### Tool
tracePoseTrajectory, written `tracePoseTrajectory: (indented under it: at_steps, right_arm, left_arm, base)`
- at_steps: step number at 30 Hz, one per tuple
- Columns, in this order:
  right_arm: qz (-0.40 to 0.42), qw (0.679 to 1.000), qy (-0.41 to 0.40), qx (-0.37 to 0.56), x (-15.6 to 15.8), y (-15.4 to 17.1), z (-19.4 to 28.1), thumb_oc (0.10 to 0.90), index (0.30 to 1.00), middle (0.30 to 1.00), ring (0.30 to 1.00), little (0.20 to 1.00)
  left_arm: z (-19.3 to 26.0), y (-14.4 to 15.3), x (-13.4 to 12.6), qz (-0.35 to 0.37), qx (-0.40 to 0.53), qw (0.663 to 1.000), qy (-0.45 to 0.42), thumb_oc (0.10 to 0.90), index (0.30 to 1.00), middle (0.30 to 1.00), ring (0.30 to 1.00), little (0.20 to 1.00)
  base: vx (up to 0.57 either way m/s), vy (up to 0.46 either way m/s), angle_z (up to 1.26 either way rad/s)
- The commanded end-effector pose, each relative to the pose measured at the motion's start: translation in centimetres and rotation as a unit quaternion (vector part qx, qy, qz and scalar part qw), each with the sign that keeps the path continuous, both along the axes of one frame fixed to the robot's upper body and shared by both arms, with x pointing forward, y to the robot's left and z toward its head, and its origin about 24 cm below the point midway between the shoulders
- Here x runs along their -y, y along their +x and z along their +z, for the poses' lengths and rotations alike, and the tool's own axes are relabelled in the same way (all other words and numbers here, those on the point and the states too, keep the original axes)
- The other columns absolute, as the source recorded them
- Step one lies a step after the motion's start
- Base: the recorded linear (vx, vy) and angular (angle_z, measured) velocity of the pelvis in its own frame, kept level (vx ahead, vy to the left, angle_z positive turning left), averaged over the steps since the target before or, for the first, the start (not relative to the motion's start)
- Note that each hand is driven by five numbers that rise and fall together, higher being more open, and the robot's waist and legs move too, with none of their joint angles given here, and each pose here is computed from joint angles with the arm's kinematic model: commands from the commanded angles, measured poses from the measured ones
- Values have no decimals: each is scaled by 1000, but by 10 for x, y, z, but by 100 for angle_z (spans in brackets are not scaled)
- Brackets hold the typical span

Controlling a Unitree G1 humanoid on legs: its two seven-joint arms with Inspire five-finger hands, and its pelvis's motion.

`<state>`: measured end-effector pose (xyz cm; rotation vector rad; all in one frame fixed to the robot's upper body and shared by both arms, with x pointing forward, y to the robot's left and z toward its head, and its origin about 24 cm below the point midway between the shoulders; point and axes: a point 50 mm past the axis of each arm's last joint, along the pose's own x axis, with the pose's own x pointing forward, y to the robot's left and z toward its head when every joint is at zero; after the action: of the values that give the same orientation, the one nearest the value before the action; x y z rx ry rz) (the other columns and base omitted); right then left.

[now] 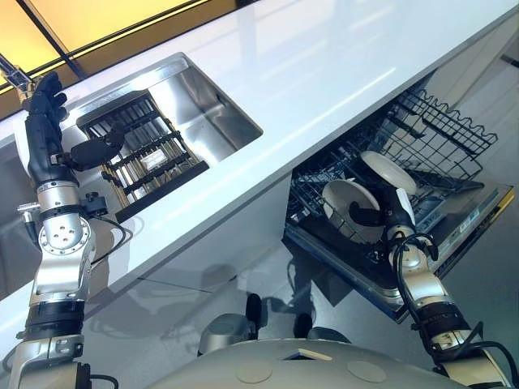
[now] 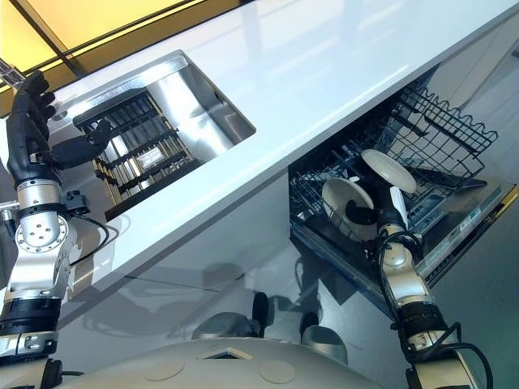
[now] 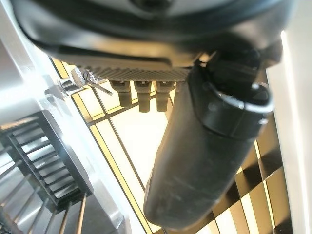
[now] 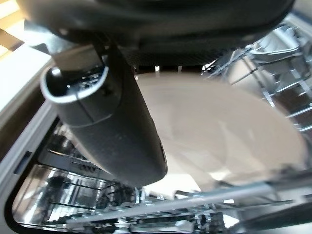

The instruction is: Pick up plates and place into dishwasher.

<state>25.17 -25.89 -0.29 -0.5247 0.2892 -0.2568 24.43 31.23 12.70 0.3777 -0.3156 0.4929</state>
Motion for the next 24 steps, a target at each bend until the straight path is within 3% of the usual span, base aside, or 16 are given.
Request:
tracePoseTrajectory:
  at_steps: [1,5,8,11,13,17,24]
  right_arm:
    - [50,964,23,260,-26,38,91,800,900,900,900,900]
    - [51,923,76,373,-32,35,124,800,900,900,900,900]
    - [33,867,122,482,-32,25,152,800,900,900,900,900]
    - [9,820,151,552,-26,12,167,800,900,900,900,900]
    - [0,807,153,570,-21,6,169,800,900,900,900,900]
    - [-24,816,156,557,-8,-3,157,800,900,900,900,900]
    - [-150,873,137,444,36,-22,103,800,900,900,900,900]
  left_arm:
    - [20,12,0,-8,49,998,26,800,900,900,900,900]
    - [16,12,1,-11,45,999,21,800,900,900,900,900]
    - [12,13,3,-14,40,999,17,800,900,900,900,900]
    - [7,13,6,-18,32,999,13,800,900,900,900,900]
    - [4,11,7,-21,28,999,12,800,900,900,900,900]
    - [0,6,5,-22,21,999,11,800,900,900,900,900]
    - [-2,-7,-8,-3,14,1000,12,800,900,900,900,900]
  base:
    - [3,17,5]
    - [1,4,1]
    - [0,0,0]
    - [0,0,0]
    - [0,0,0]
    - [0,0,0]
    - [6,-14,-3]
